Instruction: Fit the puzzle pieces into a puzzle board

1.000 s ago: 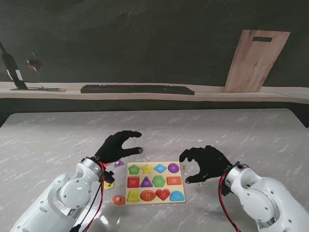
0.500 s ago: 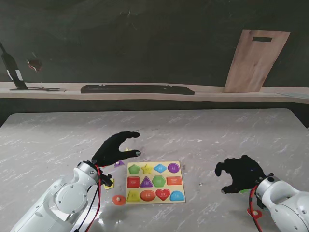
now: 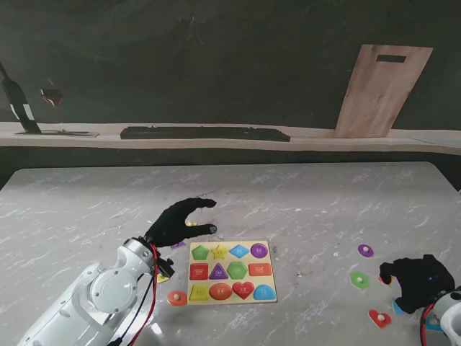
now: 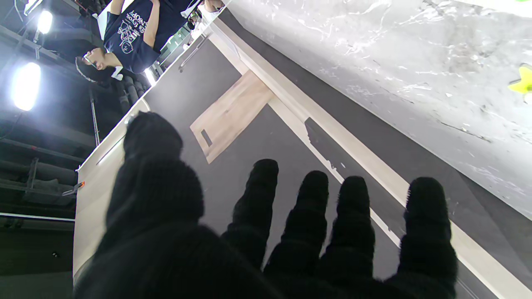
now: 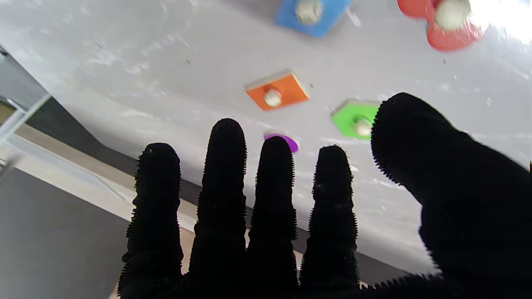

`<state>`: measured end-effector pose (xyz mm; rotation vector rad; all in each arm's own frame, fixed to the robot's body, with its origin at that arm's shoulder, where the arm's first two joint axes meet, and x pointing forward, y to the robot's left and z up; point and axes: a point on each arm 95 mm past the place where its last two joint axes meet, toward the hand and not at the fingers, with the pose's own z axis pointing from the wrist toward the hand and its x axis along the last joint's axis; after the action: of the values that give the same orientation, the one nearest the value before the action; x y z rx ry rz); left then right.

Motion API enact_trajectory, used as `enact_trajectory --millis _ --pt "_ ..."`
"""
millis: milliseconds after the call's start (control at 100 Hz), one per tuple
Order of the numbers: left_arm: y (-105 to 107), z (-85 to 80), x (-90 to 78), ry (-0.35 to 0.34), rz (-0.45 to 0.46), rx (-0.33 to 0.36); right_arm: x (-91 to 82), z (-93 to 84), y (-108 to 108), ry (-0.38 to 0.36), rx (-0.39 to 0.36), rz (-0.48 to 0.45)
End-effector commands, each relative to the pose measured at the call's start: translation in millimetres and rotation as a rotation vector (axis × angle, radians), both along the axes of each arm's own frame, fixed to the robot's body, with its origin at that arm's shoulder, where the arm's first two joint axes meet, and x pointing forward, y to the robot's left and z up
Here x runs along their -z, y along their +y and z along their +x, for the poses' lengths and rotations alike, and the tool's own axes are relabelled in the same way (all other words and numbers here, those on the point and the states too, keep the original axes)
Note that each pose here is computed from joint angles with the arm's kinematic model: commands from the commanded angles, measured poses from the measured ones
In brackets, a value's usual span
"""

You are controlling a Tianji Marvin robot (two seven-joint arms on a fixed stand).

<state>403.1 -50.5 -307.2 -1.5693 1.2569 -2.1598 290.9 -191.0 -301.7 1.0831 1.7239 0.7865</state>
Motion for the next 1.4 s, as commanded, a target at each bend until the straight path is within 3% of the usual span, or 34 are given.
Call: enact_trajectory --millis 0,380,950,1390 --pt "-0.6 -1.0 -0.1 0.0 0.004 0.0 9.9 -10.1 -10.0 0.032 0.027 -0.033" --pt "-1.1 0.6 1.6 0.008 0.02 -0.004 30.6 -24.8 -43.8 0.024 0.158 -0.117" --pt "-5.2 5.7 5.9 0.049 0.021 -0.002 54.1 -31.4 -59.9 0.027 0.224 -0.186" --pt "-5.8 6.7 7.0 0.057 0.022 -0.003 58.1 -30.7 -59.5 0.023 0.232 -0.187"
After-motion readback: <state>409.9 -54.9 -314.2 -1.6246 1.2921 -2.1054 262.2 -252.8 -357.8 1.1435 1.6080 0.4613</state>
